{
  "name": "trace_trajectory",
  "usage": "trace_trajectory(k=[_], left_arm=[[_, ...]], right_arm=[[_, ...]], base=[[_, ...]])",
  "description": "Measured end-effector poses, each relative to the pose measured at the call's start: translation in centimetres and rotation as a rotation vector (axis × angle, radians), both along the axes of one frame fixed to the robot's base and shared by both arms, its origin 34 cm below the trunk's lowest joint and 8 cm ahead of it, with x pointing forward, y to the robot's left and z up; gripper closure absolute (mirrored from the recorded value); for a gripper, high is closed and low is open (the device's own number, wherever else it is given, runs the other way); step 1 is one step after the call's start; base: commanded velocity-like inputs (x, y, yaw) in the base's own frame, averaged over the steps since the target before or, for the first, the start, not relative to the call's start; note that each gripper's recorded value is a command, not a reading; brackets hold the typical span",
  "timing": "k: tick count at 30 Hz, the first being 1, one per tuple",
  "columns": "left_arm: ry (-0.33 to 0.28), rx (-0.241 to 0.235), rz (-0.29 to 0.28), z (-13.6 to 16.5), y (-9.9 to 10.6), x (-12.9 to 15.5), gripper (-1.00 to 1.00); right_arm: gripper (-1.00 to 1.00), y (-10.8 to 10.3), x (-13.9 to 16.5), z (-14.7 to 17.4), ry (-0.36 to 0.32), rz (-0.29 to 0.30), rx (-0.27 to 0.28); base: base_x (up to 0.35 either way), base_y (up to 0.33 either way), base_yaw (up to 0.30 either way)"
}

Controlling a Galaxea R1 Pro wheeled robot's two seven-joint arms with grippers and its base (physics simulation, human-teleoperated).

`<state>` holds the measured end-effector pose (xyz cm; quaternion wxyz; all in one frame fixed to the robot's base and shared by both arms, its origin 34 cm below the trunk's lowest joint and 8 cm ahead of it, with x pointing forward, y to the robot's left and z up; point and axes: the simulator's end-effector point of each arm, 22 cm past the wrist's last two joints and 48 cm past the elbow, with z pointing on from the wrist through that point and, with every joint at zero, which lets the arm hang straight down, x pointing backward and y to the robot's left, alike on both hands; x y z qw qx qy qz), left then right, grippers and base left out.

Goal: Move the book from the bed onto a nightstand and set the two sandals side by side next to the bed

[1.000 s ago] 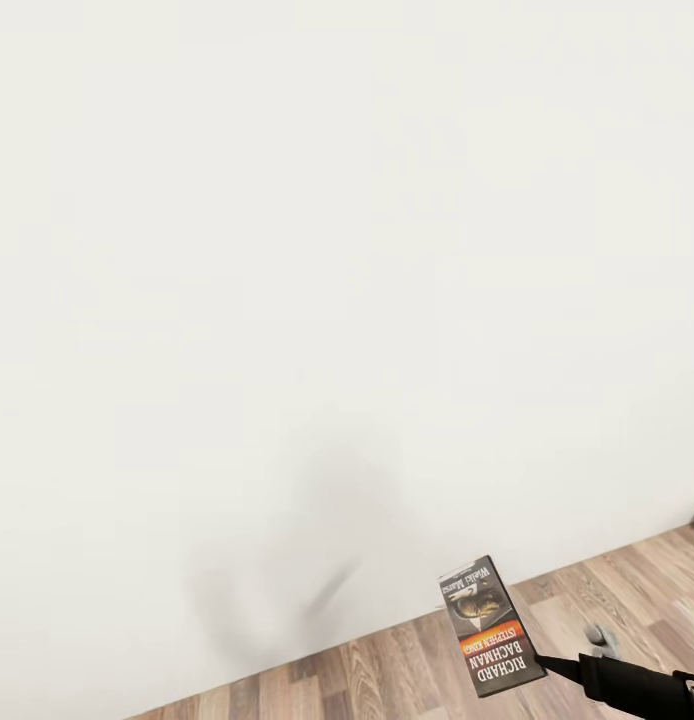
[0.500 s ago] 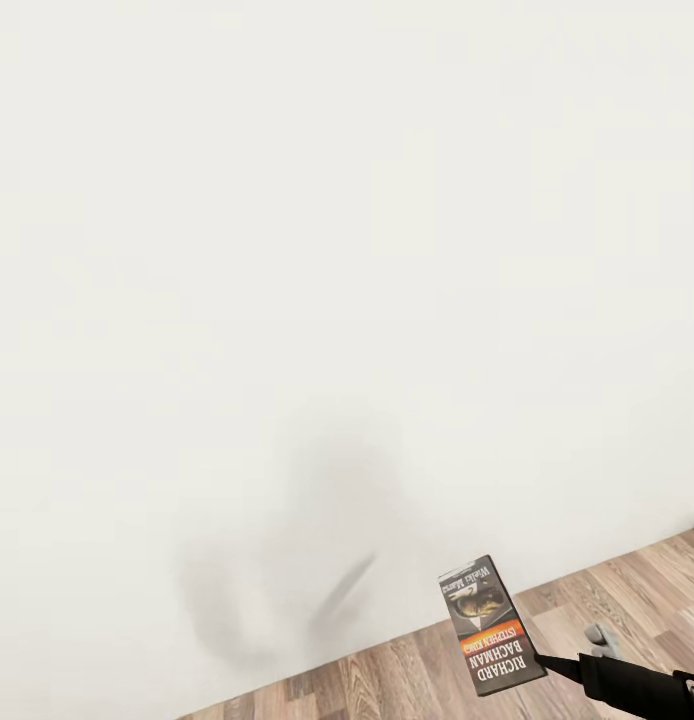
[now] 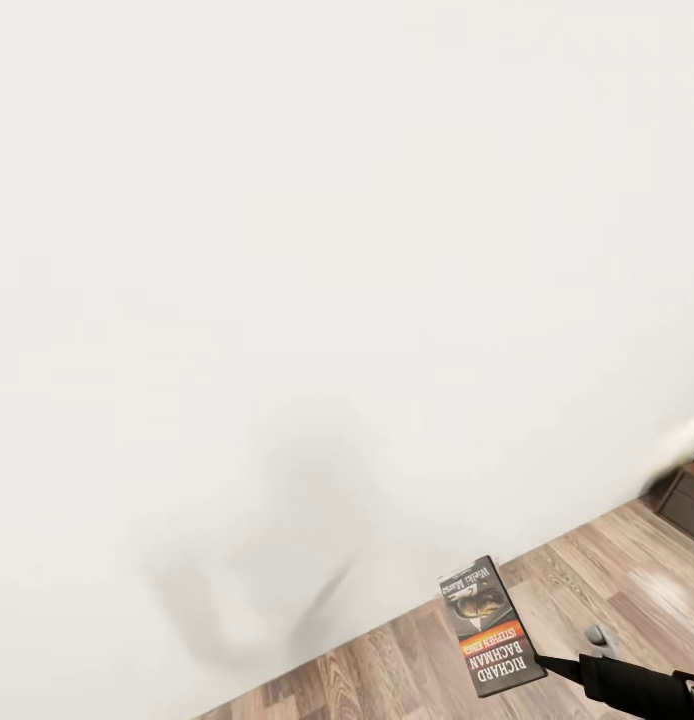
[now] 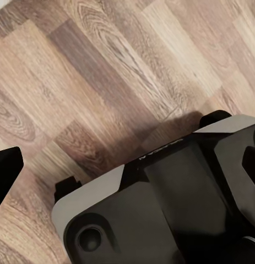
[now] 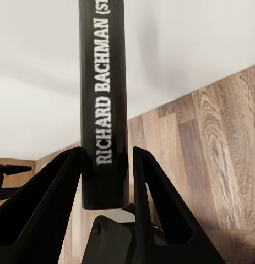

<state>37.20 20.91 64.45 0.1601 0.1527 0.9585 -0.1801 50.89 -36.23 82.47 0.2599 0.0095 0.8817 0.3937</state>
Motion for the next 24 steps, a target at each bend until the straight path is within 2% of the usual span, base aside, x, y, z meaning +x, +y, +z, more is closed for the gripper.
trace_trajectory(k=[24], left_arm=[[0.017,0.0,0.0,-0.43,0.0,-0.59,-1.0]], right_arm=[[1.0,0.01,-0.31,-0.7,0.018,0.001,-0.001]], base=[[0.0,0.0,-0.244]])
